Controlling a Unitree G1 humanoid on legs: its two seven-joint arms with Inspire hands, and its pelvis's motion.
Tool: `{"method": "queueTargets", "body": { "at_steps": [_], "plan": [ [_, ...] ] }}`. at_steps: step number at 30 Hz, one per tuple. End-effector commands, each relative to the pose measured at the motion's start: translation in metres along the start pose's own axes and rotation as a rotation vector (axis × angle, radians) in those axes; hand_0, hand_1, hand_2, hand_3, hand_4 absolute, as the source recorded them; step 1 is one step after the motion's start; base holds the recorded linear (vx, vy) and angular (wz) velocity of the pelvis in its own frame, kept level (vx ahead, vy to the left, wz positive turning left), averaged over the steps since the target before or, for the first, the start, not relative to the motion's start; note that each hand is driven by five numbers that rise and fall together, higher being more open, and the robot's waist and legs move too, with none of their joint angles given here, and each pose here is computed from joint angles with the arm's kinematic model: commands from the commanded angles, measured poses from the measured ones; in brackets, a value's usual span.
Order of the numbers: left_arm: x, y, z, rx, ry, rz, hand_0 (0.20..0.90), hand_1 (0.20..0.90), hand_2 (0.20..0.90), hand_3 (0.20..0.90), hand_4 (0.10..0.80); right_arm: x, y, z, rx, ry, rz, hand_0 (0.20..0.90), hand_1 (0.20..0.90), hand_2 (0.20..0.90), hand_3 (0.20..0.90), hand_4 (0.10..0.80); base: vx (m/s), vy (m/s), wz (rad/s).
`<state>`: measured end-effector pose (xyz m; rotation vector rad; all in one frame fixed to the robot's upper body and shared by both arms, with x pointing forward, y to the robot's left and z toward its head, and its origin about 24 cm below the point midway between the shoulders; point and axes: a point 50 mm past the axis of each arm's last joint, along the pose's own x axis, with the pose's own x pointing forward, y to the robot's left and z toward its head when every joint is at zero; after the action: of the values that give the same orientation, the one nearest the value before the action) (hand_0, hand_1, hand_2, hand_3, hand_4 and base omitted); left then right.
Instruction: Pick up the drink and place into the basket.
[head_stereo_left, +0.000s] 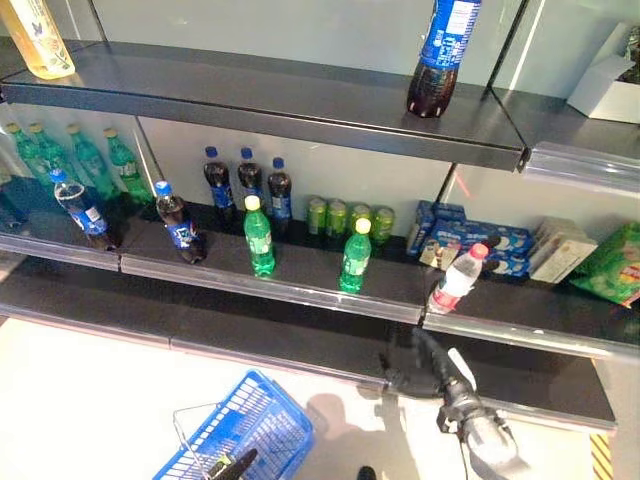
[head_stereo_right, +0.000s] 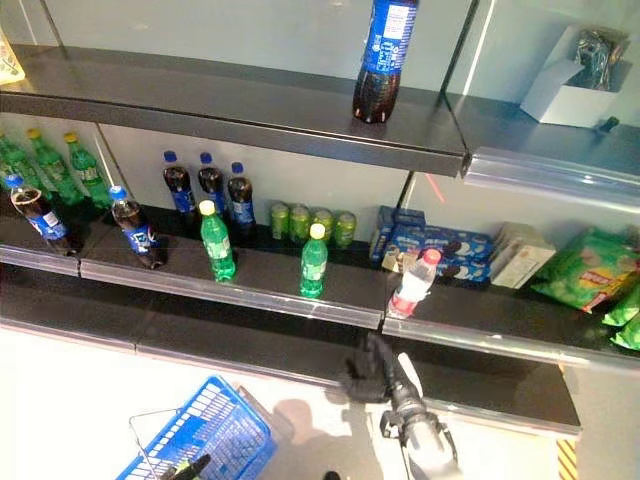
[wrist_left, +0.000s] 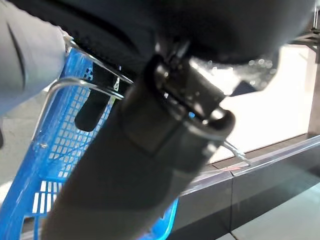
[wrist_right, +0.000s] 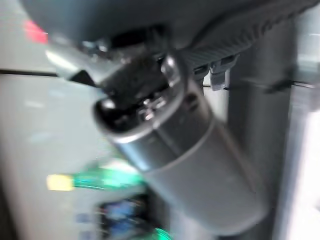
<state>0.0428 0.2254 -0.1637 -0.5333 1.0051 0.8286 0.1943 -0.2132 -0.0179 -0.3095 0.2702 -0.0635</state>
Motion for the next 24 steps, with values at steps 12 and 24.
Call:
{"method": "queueTargets", "body": {
  "at_steps": [12,24],
  "plan": [
    [0.001,-0.001,0.022,-0.029,-0.172,-0.043,0.3,0.3,0.3,0.2,0.1,-0.043,-0.098,0.138,-0.093,-0.865,-0.816,0.9,0.9,0.9,0.9,0.8,0.018,0.038,-0.12],
    [0.002,-0.011,0.025,-0.007,-0.177,-0.058,0.3,0.3,0.3,0.2,0.1,-0.021,-0.083,0.132,0.133,-0.721,-0.609,0.9,0.9,0.9,0.9,0.8,0.048,0.001,-0.04]
  ]
}}
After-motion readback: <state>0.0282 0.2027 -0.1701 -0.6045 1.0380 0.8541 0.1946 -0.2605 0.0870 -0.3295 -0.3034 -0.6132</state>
